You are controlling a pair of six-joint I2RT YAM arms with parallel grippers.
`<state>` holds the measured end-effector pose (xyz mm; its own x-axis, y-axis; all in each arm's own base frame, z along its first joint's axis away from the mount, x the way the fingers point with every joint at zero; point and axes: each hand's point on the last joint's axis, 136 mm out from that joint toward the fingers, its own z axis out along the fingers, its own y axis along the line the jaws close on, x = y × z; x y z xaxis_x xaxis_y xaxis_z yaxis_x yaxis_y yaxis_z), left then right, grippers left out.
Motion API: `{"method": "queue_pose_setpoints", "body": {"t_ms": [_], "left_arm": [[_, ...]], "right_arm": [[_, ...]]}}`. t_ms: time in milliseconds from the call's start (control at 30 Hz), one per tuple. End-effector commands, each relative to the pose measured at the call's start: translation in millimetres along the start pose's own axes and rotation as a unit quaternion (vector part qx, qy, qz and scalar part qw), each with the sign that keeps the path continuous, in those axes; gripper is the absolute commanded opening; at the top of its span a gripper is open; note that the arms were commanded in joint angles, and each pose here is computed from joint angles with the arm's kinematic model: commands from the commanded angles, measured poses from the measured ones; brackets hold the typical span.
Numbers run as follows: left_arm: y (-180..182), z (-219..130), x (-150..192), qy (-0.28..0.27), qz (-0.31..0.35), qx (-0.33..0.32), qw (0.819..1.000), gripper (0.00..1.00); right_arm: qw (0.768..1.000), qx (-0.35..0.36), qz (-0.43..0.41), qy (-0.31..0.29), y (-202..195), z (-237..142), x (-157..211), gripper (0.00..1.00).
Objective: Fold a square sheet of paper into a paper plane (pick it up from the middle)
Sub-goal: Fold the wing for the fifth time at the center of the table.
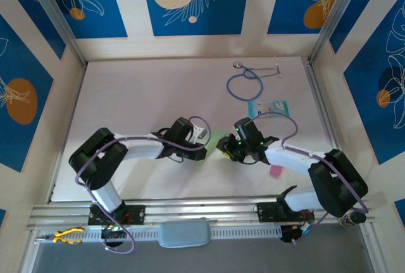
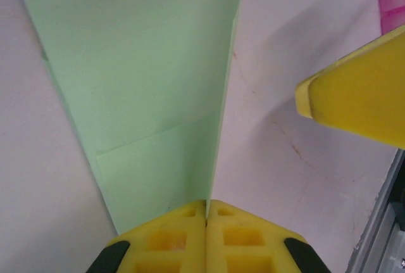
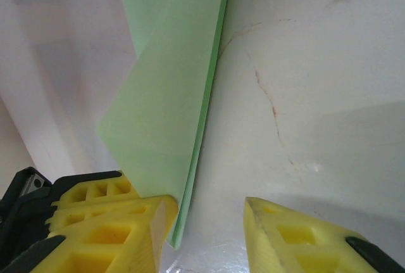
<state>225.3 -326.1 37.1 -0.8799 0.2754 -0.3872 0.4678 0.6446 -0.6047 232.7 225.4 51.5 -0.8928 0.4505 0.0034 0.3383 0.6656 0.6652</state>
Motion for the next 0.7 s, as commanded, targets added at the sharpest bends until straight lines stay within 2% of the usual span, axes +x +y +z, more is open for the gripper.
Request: {"method": "queue_pose_setpoints", "body": {"t_ms": [0, 233, 667], "left_arm": [[5.7, 1.1, 1.1, -0.016, -0.034, 0.006, 0.999, 0.05], [13.8, 2.9, 7.3, -0.03, -0.058, 0.003, 0.998, 0.05], [6.8, -3.3, -6.8, -0.056, -0.098, 0.062, 0.992, 0.05]], "right_arm": [[1.0, -0.011, -0.008, 0.012, 6.4, 3.0, 2.2, 0.37], [1.0, -0.003, -0.004, 0.019, 4.5, 11.4, 1.8, 0.35], [1.0, -0.006, -0.008, 0.028, 8.9, 24.2, 0.0, 0.31]]}}
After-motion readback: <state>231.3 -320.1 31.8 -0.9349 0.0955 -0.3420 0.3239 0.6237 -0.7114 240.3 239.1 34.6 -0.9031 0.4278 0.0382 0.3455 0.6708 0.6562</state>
